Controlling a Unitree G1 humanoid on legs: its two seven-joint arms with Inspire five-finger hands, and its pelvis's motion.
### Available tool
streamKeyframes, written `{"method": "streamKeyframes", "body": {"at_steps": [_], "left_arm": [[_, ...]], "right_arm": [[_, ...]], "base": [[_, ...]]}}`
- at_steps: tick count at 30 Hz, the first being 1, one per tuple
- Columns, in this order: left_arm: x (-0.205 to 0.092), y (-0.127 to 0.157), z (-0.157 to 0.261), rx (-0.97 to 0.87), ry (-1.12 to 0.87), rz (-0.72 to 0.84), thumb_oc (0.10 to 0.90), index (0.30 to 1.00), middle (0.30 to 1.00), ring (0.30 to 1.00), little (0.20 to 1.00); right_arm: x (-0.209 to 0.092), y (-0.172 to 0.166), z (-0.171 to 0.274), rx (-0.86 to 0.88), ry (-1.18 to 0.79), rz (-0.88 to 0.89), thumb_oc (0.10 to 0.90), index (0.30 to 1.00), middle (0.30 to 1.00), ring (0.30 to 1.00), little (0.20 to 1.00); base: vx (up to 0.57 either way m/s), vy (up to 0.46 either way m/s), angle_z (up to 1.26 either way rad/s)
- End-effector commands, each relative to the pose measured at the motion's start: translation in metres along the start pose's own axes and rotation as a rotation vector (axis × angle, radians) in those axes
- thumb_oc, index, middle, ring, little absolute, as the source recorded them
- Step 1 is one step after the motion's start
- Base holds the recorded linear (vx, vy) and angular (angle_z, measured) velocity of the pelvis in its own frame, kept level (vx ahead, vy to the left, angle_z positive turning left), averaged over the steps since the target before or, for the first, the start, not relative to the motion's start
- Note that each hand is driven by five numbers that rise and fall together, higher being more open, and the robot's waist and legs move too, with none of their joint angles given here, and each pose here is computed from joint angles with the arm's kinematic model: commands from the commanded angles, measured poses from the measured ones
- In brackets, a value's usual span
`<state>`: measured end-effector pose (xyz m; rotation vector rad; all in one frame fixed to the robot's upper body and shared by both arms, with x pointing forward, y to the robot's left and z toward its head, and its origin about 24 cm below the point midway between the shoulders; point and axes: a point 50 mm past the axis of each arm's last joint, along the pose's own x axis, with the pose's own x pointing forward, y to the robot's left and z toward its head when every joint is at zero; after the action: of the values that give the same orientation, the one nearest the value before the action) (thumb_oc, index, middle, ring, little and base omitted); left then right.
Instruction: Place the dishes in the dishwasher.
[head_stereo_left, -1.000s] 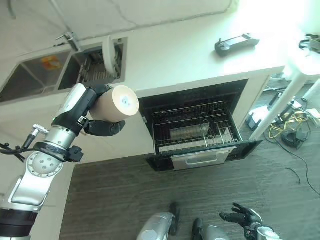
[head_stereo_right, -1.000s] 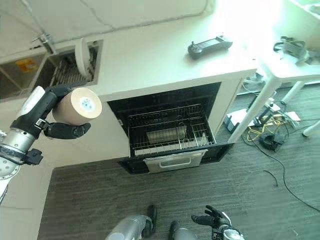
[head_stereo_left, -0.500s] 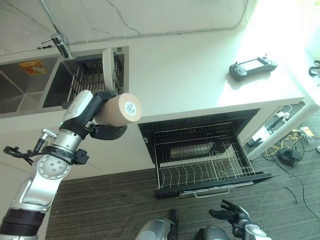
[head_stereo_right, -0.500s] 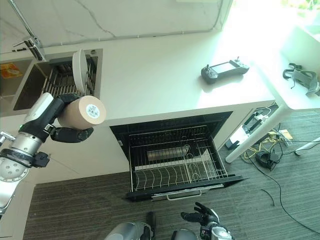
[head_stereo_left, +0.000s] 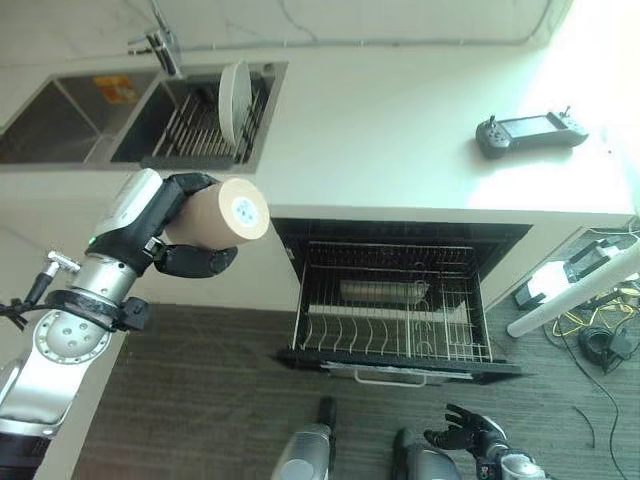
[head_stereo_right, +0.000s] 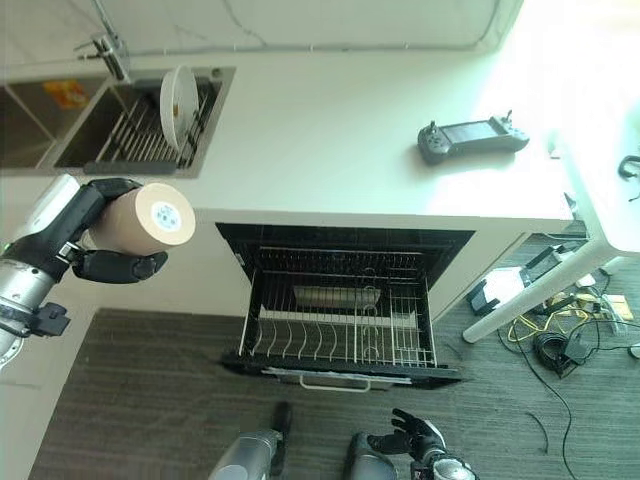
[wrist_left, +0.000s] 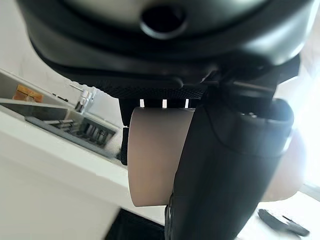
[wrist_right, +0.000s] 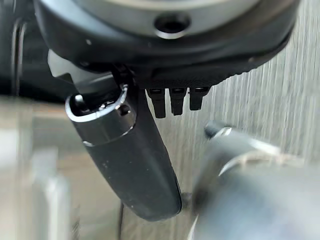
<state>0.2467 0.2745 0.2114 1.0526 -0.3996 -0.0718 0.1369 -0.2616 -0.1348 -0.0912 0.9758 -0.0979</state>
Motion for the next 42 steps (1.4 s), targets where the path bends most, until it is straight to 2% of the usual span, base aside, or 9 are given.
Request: {"method": "streamKeyframes", "body": {"at_steps": [1, 7, 12, 18, 25, 30, 32, 37, 42], "left_arm": [[0.017, 0.042, 0.027, -0.070, -0.203, 0.252, 0.400, 0.300, 0.300, 0.300, 0.300], [0.018, 0.017, 0.028, -0.214, -0.238, 0.219, 0.400, 0.300, 0.300, 0.300, 0.300], [0.016, -0.028, 0.032, -0.506, -0.236, 0.231, 0.400, 0.300, 0.300, 0.300, 0.300], [0.011, -0.061, 0.025, -0.833, -0.190, 0.302, 0.400, 0.300, 0.300, 0.300, 0.300], [0.019, -0.090, 0.026, -0.968, -0.109, 0.386, 0.400, 0.300, 0.300, 0.300, 0.300], [0.025, -0.102, 0.024, -0.968, -0.039, 0.419, 0.400, 0.300, 0.300, 0.300, 0.300], [0.032, -0.113, 0.030, -0.919, -0.033, 0.399, 0.400, 0.300, 0.300, 0.300, 0.300], [0.037, -0.125, 0.047, -0.824, -0.081, 0.396, 0.400, 0.300, 0.300, 0.300, 0.300], [0.038, -0.128, 0.058, -0.762, -0.137, 0.421, 0.400, 0.300, 0.300, 0.300, 0.300]], "right_arm": [[-0.003, -0.017, 0.010, 0.009, -0.066, -0.062, 0.800, 0.900, 0.900, 0.900, 0.900], [-0.008, -0.016, -0.004, 0.204, -0.100, -0.101, 0.800, 0.900, 0.900, 0.900, 0.900], [-0.027, -0.023, 0.031, 0.243, -0.413, -0.233, 0.800, 0.900, 0.900, 0.900, 0.900], [-0.101, -0.031, 0.114, 0.221, -1.045, -0.297, 0.800, 0.900, 0.900, 0.900, 0.900], [-0.176, -0.023, 0.176, 0.127, -1.571, -0.327, 0.800, 0.900, 0.900, 0.900, 0.900], [-0.200, -0.005, 0.198, 0.088, -1.758, -0.153, 0.800, 0.900, 0.900, 0.900, 0.900], [-0.206, 0.024, 0.219, -0.014, -1.811, 0.146, 0.800, 0.900, 0.900, 0.900, 0.900], [-0.201, 0.066, 0.241, -0.018, -1.747, 0.481, 0.800, 0.900, 0.900, 0.900, 0.900], [-0.195, 0.085, 0.246, 0.023, -1.690, 0.578, 0.800, 0.900, 0.900, 0.900, 0.900]], "base": [[-0.03, 0.033, 0.59], [0.02, 0.122, 0.02], [0.00, -0.003, -0.24], [-0.01, -0.009, -0.31], [-0.02, 0.048, -0.40], [-0.02, 0.045, -0.39], [-0.04, 0.004, -0.10], [-0.03, -0.046, 0.14], [0.01, -0.054, 0.31]]}}
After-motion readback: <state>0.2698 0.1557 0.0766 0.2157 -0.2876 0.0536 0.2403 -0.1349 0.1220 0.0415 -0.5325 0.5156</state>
